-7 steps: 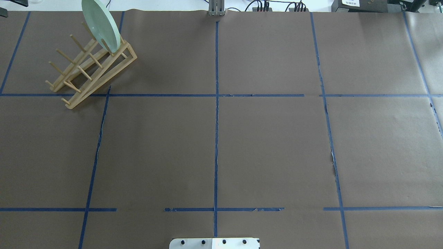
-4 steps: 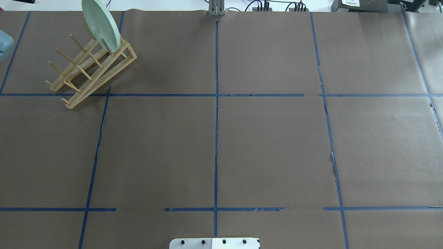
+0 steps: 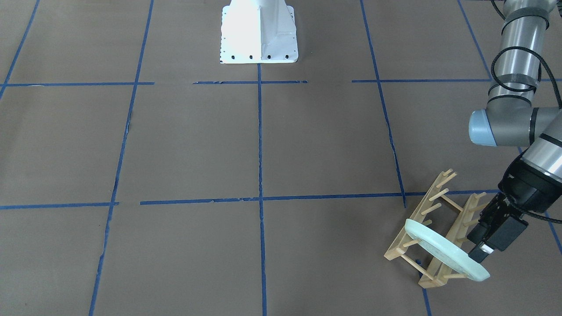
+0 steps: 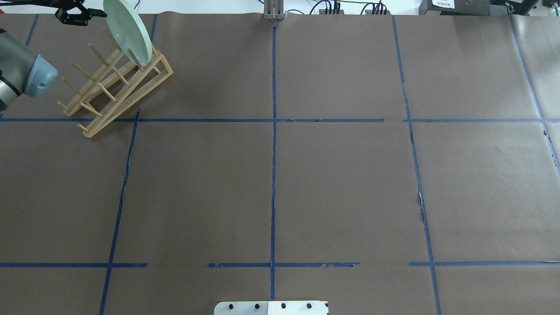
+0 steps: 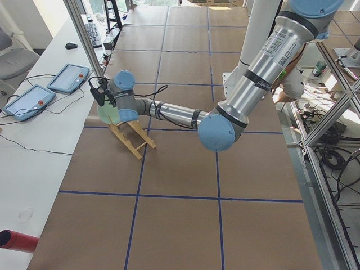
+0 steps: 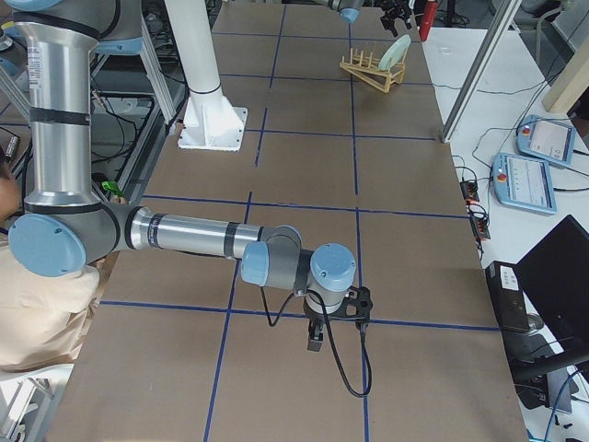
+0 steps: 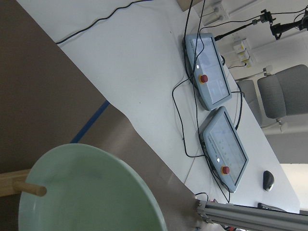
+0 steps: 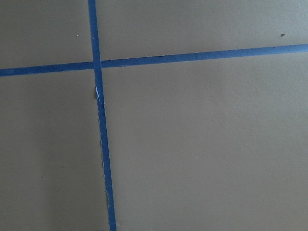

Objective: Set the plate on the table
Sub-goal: 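Move the left gripper to the pale green plate's top rim in the rack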

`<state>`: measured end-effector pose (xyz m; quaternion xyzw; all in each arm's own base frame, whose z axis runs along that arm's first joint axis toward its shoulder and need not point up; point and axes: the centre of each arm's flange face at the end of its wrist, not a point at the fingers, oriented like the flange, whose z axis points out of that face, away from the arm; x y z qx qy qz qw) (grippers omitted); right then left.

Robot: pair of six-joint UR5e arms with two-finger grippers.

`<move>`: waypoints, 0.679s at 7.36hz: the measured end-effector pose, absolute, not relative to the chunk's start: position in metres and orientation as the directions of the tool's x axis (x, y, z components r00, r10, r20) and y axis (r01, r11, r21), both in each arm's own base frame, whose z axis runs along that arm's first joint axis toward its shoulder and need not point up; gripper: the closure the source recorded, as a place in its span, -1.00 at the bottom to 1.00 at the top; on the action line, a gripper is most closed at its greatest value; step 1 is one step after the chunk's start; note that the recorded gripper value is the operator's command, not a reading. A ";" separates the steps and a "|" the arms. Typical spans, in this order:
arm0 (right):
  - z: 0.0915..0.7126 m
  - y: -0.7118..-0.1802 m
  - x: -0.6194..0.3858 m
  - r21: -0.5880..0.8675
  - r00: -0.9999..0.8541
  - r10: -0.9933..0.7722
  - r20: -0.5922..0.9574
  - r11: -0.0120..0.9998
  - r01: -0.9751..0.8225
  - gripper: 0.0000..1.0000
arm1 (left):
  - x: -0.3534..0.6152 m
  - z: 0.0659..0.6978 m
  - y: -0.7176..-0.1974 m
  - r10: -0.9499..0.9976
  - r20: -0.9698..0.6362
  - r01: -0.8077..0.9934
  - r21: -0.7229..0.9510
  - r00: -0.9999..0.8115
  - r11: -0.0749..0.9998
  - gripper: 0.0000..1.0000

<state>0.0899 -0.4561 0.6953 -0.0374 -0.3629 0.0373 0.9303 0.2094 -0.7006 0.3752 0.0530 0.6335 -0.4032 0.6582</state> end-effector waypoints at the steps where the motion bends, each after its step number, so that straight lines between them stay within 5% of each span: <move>1: 0.695 -0.456 0.090 -0.096 0.734 0.096 0.672 0.994 -0.042 -1.00 | 0.213 0.378 -0.702 -0.474 -0.871 0.600 -0.450 -0.130 0.662 -0.40; 4: 0.695 -0.456 0.090 -0.096 0.734 0.096 0.672 0.994 -0.042 -1.00 | 0.218 0.378 -0.711 -0.487 -0.863 0.610 -0.461 -0.136 0.645 0.27; 5: 0.695 -0.456 0.090 -0.096 0.734 0.096 0.672 0.994 -0.042 -1.00 | 0.219 0.377 -0.712 -0.488 -0.862 0.610 -0.463 -0.138 0.644 0.76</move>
